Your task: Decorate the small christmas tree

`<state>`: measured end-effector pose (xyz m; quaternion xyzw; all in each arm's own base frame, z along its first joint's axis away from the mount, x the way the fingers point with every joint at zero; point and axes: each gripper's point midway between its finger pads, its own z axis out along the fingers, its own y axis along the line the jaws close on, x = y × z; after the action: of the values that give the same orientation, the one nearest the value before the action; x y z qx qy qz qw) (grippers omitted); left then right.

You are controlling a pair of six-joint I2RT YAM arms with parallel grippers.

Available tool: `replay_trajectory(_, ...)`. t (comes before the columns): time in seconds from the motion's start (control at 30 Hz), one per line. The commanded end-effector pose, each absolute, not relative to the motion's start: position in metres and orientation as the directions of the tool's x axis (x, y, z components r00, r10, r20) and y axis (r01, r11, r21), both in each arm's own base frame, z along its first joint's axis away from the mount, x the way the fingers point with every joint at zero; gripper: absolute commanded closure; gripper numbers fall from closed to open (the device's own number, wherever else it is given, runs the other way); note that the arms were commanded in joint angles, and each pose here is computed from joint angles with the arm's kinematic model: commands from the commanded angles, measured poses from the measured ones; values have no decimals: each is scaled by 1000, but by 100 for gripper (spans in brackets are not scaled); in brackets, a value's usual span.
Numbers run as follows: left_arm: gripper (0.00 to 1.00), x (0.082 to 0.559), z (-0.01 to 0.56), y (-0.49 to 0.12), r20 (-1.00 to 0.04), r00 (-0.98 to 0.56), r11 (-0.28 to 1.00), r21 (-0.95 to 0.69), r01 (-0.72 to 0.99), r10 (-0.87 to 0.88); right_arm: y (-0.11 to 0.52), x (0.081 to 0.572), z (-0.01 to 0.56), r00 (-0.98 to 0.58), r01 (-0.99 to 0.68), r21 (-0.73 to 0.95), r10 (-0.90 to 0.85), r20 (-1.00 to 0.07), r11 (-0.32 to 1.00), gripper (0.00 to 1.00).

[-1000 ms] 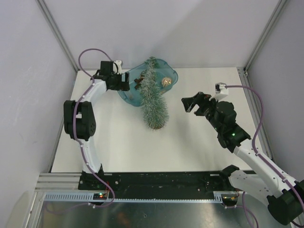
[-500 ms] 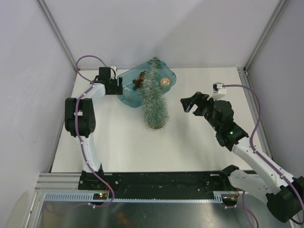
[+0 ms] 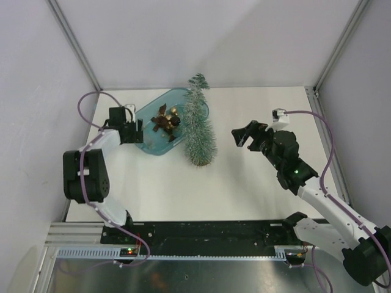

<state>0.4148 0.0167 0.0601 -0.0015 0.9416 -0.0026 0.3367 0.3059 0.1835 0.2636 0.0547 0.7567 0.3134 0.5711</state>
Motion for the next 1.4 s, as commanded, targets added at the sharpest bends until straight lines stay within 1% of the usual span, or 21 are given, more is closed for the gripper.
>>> replay_trajectory(0.0,20,396,90,25,-693,-718,998,49,47,68,184,303,270,-316,-302,547,460,-830,781,7)
replay_trajectory(0.13,6,393,125,26,-745,-661,996,71,59,92,186,303,263,-330,-301,551,457,-826,778,7)
replay_trajectory(0.2,2,401,154,24,-781,-614,993,81,81,113,186,303,261,-333,-302,551,456,-825,778,7)
replay_trajectory(0.3,1,419,197,15,-832,-528,983,105,148,169,186,304,262,-329,-303,551,458,-826,777,7)
replay_trajectory(0.37,0,433,214,6,-844,-483,967,145,210,231,187,305,261,-331,-303,551,456,-826,777,7)
replay_trajectory(0.43,0,447,217,-4,-836,-455,942,198,271,306,187,306,261,-330,-304,552,458,-826,776,6)
replay_trajectory(0.5,0,460,209,-23,-808,-436,903,256,345,396,187,307,261,-329,-304,553,459,-825,776,6)
replay_trajectory(0.6,0,478,184,-40,-752,-431,848,319,424,499,186,308,262,-324,-303,553,461,-826,776,7)
replay_trajectory(0.7,3,495,164,-55,-719,-424,811,342,474,551,184,311,264,-317,-301,553,465,-826,777,7)
replay_trajectory(0.83,10,513,148,-69,-699,-402,777,362,515,592,180,313,263,-314,-295,554,469,-826,778,7)
replay_trajectory(1.03,18,538,138,-63,-672,-387,759,431,488,631,178,316,263,-316,-296,557,471,-824,776,7)
replay_trajectory(1.27,22,553,134,-56,-648,-363,733,496,467,670,177,320,260,-321,-292,560,472,-821,776,8)
replay_trajectory(1.3,23,554,132,-56,-644,-360,728,500,469,675,177,320,260,-321,-291,560,472,-821,776,8)
replay_trajectory(1.37,30,556,128,-55,-630,-354,712,512,480,691,176,320,260,-320,-289,560,473,-821,776,8)
